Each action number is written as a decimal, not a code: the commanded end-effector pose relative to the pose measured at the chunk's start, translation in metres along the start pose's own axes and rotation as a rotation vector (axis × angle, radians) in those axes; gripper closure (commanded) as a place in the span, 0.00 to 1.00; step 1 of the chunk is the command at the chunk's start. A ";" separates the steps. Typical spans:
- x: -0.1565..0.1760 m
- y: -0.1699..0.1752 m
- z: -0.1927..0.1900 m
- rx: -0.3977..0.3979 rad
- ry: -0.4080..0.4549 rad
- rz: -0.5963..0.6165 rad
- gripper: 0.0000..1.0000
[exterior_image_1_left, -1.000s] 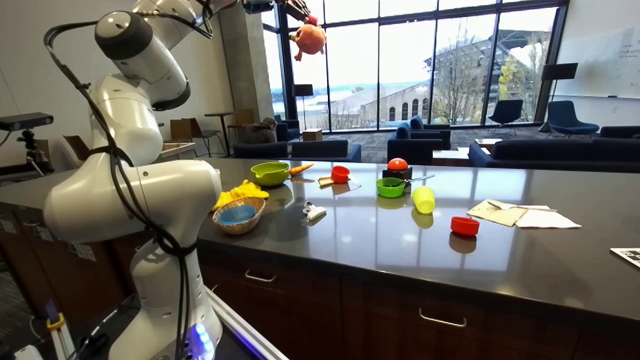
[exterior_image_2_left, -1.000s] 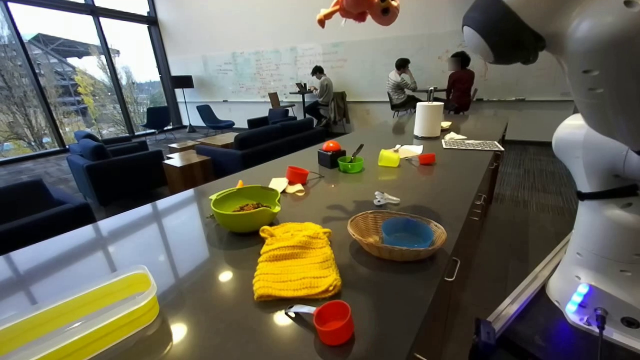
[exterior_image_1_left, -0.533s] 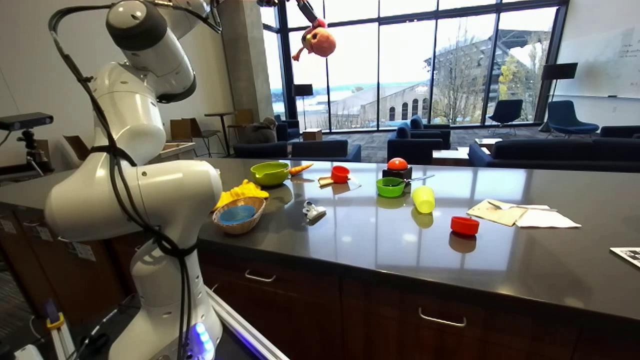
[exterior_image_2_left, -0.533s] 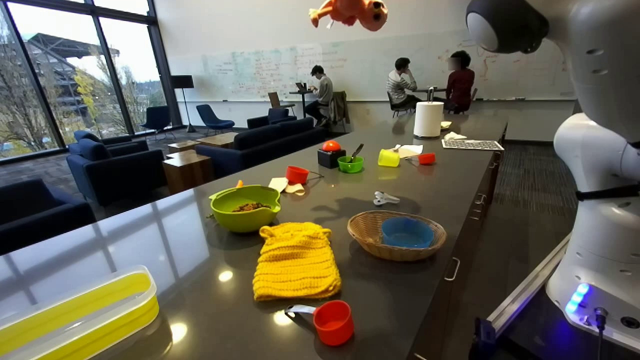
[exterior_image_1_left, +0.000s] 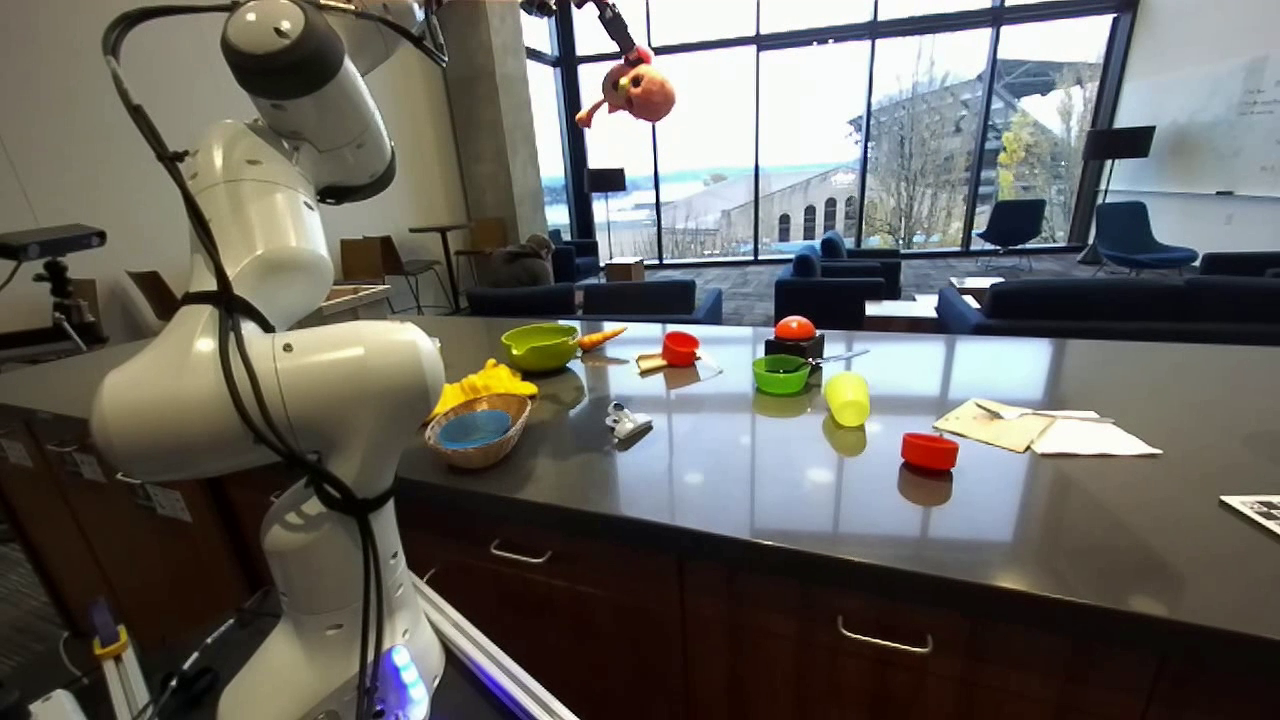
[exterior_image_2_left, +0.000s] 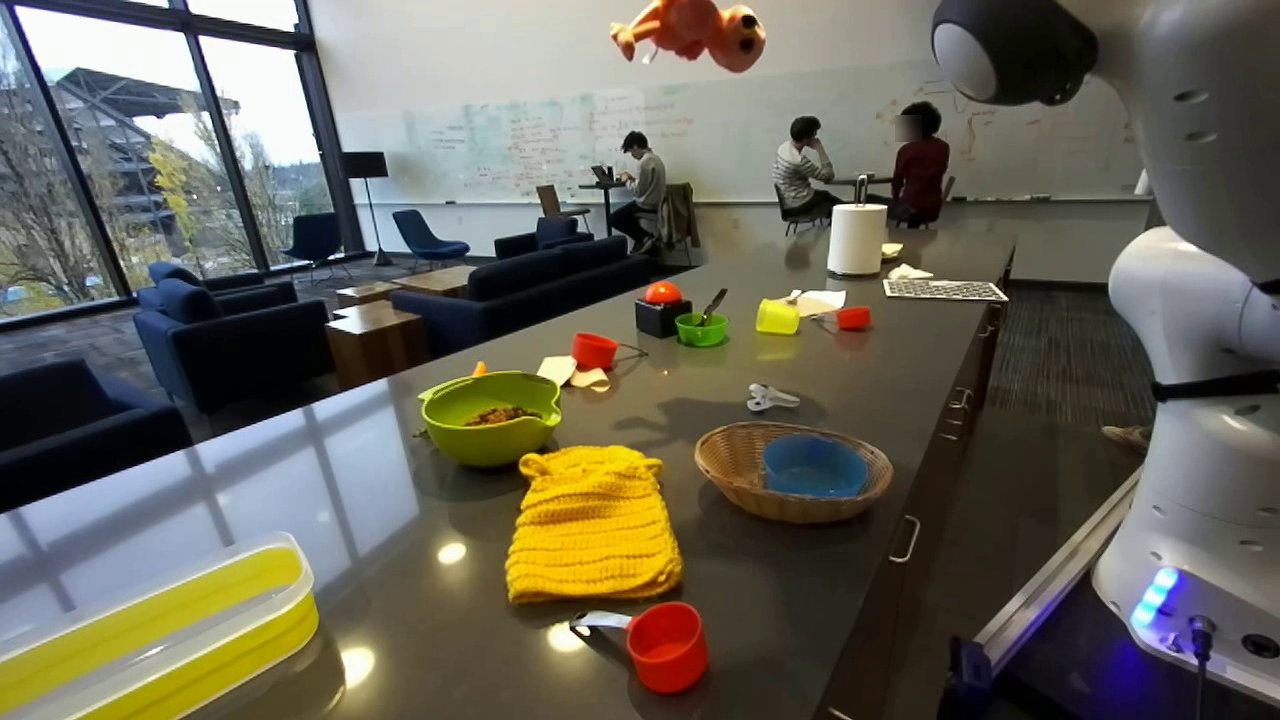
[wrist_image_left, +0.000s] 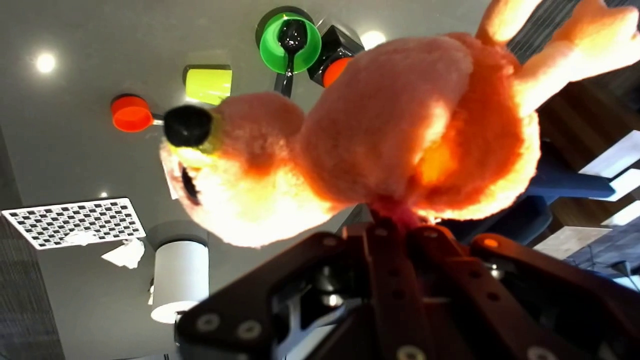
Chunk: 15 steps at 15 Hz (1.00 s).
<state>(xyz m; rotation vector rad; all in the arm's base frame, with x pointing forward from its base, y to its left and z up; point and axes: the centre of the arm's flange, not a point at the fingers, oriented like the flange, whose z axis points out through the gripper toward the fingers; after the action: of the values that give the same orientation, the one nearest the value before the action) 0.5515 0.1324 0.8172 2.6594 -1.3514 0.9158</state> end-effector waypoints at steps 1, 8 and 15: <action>0.005 -0.008 0.006 0.013 -0.113 -0.135 0.99; 0.003 -0.039 0.049 0.110 -0.286 -0.405 0.99; 0.011 -0.074 0.097 0.246 -0.489 -0.671 0.99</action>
<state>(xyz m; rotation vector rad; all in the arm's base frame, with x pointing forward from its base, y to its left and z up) 0.6205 0.1440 0.7356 3.2219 -0.4781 0.4659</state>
